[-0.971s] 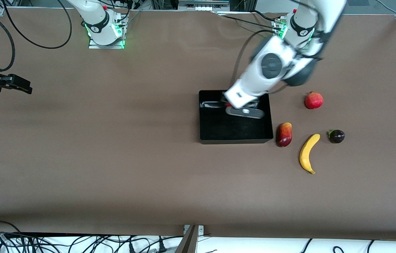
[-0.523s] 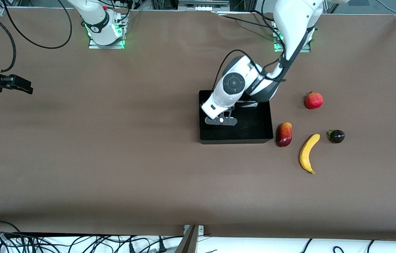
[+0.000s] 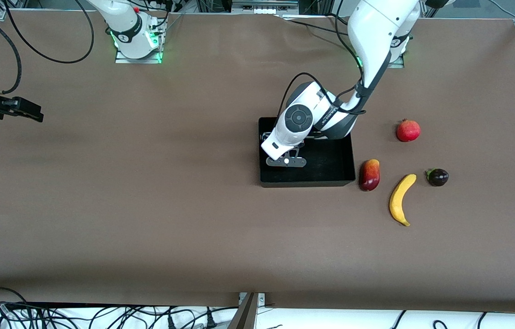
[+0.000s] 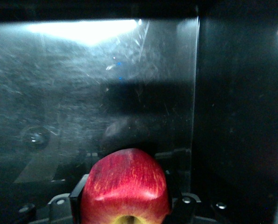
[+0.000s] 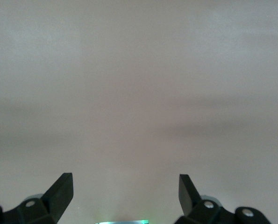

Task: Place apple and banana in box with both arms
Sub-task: 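Lower the apple into the box and open the left gripper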

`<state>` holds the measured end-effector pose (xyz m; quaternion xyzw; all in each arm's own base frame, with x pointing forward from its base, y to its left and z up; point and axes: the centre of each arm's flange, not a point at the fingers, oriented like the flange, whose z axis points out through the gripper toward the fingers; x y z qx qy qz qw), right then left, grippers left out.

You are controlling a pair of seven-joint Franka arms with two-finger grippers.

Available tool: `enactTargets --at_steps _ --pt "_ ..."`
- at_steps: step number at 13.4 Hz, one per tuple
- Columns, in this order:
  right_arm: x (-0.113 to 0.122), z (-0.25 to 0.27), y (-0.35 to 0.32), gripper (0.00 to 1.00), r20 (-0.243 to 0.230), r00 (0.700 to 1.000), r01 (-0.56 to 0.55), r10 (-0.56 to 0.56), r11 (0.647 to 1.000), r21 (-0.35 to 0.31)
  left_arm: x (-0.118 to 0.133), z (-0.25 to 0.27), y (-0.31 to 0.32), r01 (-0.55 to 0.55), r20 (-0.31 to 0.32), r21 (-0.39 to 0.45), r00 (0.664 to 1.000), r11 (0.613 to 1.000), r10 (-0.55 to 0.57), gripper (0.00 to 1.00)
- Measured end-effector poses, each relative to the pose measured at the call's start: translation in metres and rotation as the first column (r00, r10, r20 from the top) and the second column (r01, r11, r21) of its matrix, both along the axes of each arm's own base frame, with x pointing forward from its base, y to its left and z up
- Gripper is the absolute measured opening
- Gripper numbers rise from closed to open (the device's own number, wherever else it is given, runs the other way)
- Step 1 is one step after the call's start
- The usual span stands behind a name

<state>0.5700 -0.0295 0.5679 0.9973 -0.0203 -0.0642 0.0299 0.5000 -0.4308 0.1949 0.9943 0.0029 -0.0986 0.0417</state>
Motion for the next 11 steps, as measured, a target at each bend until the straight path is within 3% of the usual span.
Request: enactTargets --at_steps 2,6,11 --pt "0.000 0.000 0.000 1.00 -0.001 1.000 0.000 0.000 1.000 0.000 -0.001 0.000 -0.003 0.003 0.002 -0.002 1.000 1.000 -0.003 0.67" --pt "0.000 0.000 0.000 1.00 -0.001 1.000 0.000 0.000 1.000 0.000 0.011 0.008 0.005 -0.015 0.021 -0.005 1.000 1.000 0.015 0.99" --pt "0.000 0.000 0.000 1.00 -0.002 1.000 0.000 0.000 1.000 0.000 0.046 0.120 0.059 -0.071 0.039 0.010 0.997 0.997 0.071 1.00"
